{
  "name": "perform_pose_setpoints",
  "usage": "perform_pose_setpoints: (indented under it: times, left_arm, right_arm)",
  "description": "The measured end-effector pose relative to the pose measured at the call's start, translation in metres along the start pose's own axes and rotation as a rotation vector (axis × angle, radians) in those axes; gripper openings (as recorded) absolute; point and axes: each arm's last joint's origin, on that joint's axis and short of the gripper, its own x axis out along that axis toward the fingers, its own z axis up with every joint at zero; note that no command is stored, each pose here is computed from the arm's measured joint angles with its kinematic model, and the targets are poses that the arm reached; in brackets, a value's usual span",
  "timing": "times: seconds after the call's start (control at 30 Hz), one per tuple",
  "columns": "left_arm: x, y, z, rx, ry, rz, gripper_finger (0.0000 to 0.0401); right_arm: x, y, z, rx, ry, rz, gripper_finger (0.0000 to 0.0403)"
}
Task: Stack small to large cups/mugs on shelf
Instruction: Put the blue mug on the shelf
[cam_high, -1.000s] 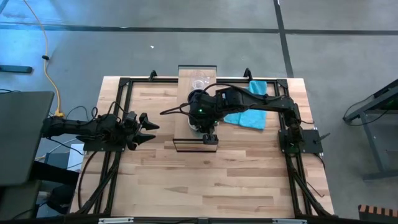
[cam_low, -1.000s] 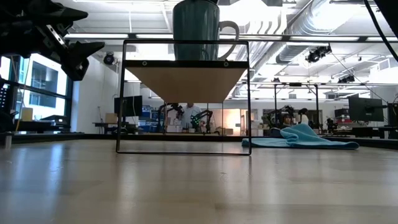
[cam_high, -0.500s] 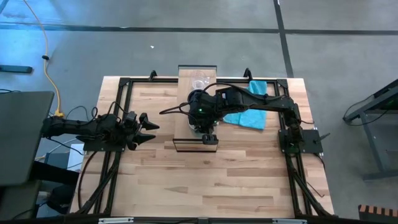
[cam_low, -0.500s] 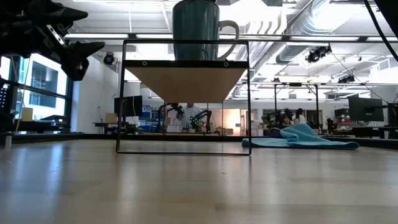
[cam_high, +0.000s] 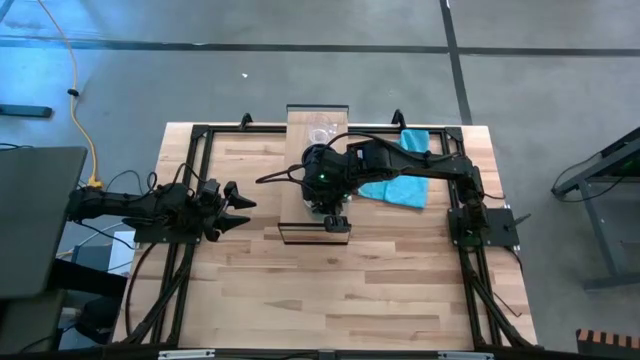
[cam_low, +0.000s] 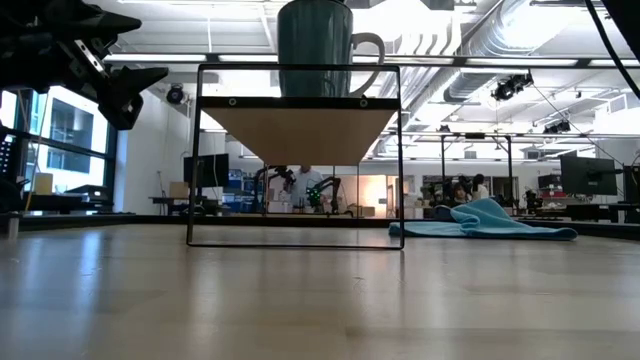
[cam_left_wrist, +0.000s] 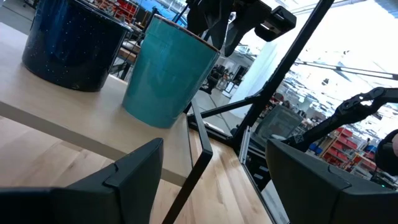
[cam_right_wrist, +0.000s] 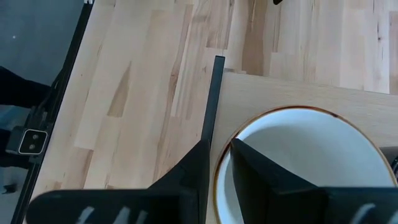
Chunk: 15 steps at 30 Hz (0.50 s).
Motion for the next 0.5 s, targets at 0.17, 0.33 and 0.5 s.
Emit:
perform_pose_setpoints:
  times: [0.17, 0.33, 0.5]
  left_arm:
    - [0.0000, 0.0000, 0.0000, 0.000, 0.000, 0.000, 0.0271]
    - [0.0000, 0.0000, 0.0000, 0.000, 0.000, 0.000, 0.0271]
    - [0.0000, 0.0000, 0.0000, 0.000, 0.000, 0.000, 0.0271]
  right_arm:
    - [0.0000, 0.0000, 0.0000, 0.000, 0.000, 0.001, 0.0056]
    - [0.0000, 0.0000, 0.0000, 0.000, 0.000, 0.001, 0.0056]
    - [0.0000, 0.0003, 0.0001, -0.005, -0.003, 0.016, 0.0056]
